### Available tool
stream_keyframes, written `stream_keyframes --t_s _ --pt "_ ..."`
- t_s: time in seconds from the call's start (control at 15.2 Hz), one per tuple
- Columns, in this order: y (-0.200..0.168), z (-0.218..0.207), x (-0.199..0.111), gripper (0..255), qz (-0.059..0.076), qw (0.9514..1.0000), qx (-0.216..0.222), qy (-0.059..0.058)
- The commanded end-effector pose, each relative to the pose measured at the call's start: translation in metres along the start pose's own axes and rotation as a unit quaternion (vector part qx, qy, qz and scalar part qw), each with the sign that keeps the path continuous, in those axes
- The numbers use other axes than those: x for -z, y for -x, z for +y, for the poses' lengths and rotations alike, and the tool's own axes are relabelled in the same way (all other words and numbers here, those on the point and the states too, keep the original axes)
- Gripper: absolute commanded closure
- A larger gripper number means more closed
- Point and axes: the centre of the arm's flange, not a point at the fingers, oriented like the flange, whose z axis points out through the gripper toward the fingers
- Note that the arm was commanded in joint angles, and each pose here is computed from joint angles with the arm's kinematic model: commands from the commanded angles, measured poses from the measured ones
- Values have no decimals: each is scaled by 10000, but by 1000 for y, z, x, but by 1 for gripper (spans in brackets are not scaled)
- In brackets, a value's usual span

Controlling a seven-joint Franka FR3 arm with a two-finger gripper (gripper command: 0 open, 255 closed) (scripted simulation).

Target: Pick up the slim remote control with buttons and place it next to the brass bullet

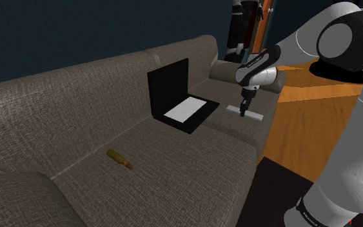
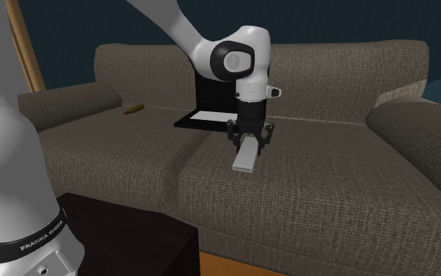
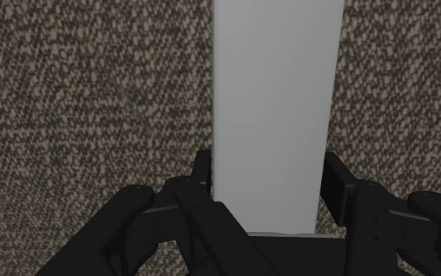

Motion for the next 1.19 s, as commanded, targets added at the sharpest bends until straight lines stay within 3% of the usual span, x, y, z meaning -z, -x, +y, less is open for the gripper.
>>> stream_keyframes --t_s 0.0,0.33,1.12 --pt "0 0 0 255 -1 10000 -1 -1" --pt "0 0 0 255 -1 10000 -1 -1" --pt "0 1 63 255 -1 10000 -1 -1"
